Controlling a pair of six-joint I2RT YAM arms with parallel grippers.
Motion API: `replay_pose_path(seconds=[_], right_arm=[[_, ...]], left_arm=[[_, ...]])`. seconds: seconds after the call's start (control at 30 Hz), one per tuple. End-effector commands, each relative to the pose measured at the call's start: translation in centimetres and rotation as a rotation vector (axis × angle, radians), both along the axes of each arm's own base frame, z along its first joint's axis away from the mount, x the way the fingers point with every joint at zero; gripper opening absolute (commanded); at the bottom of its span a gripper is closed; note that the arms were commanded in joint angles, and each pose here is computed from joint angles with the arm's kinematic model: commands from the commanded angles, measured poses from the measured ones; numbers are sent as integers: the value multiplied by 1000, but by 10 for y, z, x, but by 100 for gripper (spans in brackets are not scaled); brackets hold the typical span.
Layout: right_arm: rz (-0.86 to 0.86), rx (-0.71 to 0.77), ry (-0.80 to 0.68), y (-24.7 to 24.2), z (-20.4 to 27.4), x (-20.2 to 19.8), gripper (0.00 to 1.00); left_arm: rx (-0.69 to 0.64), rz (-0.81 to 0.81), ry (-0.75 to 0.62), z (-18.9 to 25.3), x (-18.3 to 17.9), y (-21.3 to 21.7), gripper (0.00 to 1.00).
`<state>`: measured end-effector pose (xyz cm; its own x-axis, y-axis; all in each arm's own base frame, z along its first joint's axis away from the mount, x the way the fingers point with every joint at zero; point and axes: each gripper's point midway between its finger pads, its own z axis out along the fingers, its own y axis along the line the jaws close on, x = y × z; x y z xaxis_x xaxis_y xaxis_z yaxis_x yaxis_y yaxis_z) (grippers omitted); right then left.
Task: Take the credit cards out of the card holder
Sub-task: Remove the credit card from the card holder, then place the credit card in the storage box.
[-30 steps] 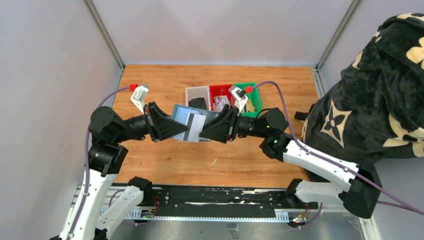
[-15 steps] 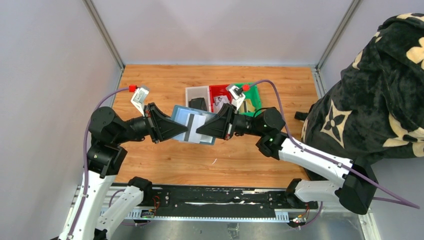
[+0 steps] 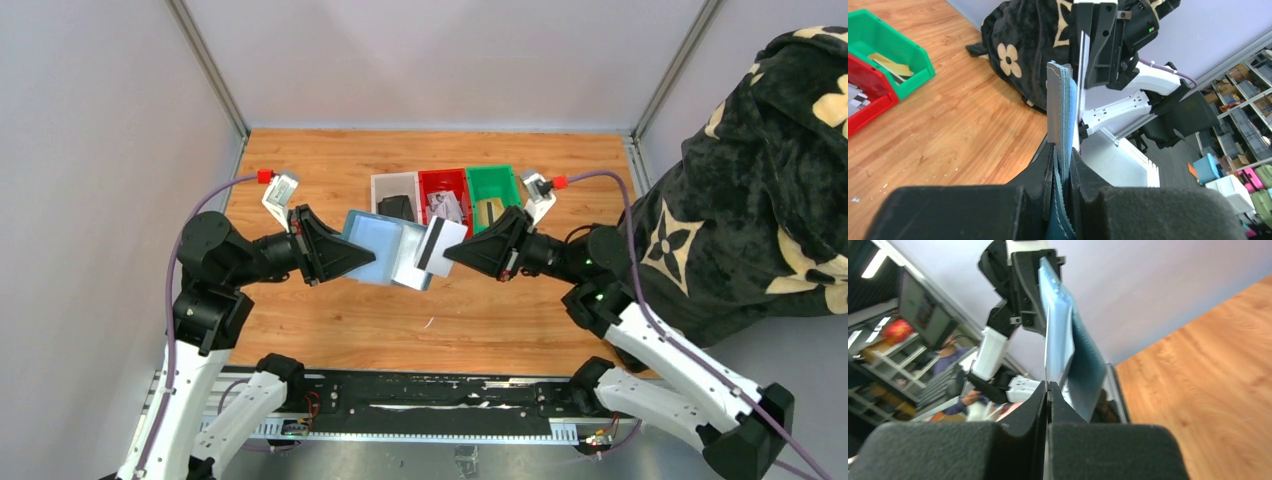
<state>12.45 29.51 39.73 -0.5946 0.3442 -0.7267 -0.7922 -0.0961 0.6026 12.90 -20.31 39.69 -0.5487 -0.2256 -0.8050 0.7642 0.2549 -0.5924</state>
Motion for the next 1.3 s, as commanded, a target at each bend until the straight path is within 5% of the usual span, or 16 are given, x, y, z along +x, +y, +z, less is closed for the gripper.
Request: replay_pose_path(seconds=[0.0, 0.17, 0.5, 0.97, 1.27], right_arm=[[-152, -148, -28, -22, -12, 27, 0], [-340, -354, 67, -41, -56, 93, 0], [-404, -785, 210, -23, -173, 223, 1], [-395, -1024, 339, -6, -277, 333, 2], [-409, -1068, 370, -13, -285, 327, 42]], left_arm=[[10, 4, -44, 9, -2, 2, 0], [25, -13, -54, 6, -3, 1, 0], [211, -7, -132, -24, -1, 11, 0], [366, 23, -119, -56, 18, 19, 1], [419, 34, -86, -72, 32, 20, 1]])
